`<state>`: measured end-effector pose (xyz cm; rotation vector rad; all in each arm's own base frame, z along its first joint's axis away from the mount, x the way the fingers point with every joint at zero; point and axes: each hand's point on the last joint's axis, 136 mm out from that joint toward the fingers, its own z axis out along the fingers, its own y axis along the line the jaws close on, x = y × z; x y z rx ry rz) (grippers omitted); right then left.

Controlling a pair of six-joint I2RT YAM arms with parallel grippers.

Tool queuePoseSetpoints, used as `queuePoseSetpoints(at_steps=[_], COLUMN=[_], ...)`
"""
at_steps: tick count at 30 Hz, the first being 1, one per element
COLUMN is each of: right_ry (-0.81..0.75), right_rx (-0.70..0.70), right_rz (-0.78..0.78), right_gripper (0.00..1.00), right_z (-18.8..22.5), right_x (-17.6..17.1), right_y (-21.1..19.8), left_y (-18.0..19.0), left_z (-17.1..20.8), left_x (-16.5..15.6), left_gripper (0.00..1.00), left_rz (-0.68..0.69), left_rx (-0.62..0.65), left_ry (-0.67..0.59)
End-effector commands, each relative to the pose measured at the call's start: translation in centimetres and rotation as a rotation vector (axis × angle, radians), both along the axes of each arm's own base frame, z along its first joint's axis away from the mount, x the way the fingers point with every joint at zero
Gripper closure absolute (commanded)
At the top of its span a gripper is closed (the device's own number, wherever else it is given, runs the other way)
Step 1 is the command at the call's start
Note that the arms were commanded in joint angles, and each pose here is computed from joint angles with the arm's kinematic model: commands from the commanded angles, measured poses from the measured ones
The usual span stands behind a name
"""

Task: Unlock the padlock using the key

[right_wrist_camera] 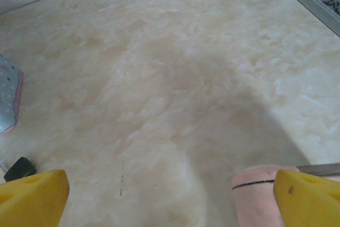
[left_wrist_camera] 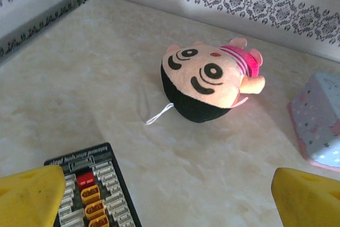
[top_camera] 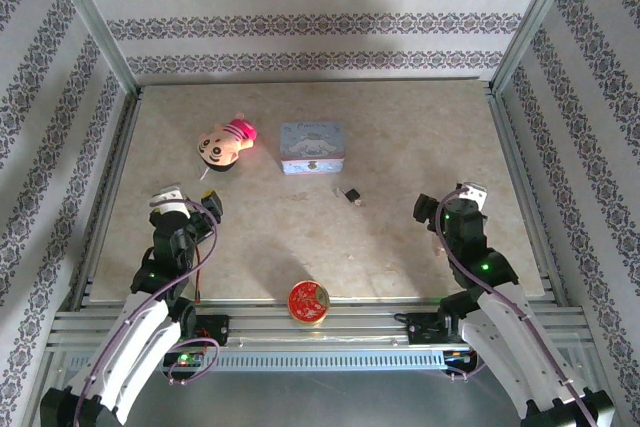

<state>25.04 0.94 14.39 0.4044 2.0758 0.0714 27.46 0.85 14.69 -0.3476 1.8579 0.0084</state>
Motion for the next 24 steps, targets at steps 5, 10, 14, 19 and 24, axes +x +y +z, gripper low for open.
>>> queuePoseSetpoints(at_steps=[5,10,14,19,24], right_ry=[-0.141,-0.224,-0.264,-0.293,-0.333], right_rx=[-0.079,-0.154,-0.217,-0.241,-0.226], right_rz=[0.053,0.08,0.083,0.09,0.089], right_gripper=[0.02,0.02,0.02,0.02,0.02], right_z=[1.0,2.3,2.5,1.5,1.1], right_x=[1.9,2.8,3.3,3.9,4.6], right_y=[0.1,-0.2,-0.7,-1.1,-1.9], left_y=[0.9,1.0,1.3,0.9,0.2], left_z=[2.3,0.3,-0.9,-1.7,-1.9], left_x=[3.2,5.1,6.3,7.6,9.2], left_gripper=[0.01,0.01,0.01,0.01,0.01], left_rz=[-0.029,-0.086,-0.106,-0.156,-0.23], left_rx=[0.175,0.141,0.108,0.086,0.096], left_ry=[-0.112,-0.075,-0.061,-0.101,-0.087])
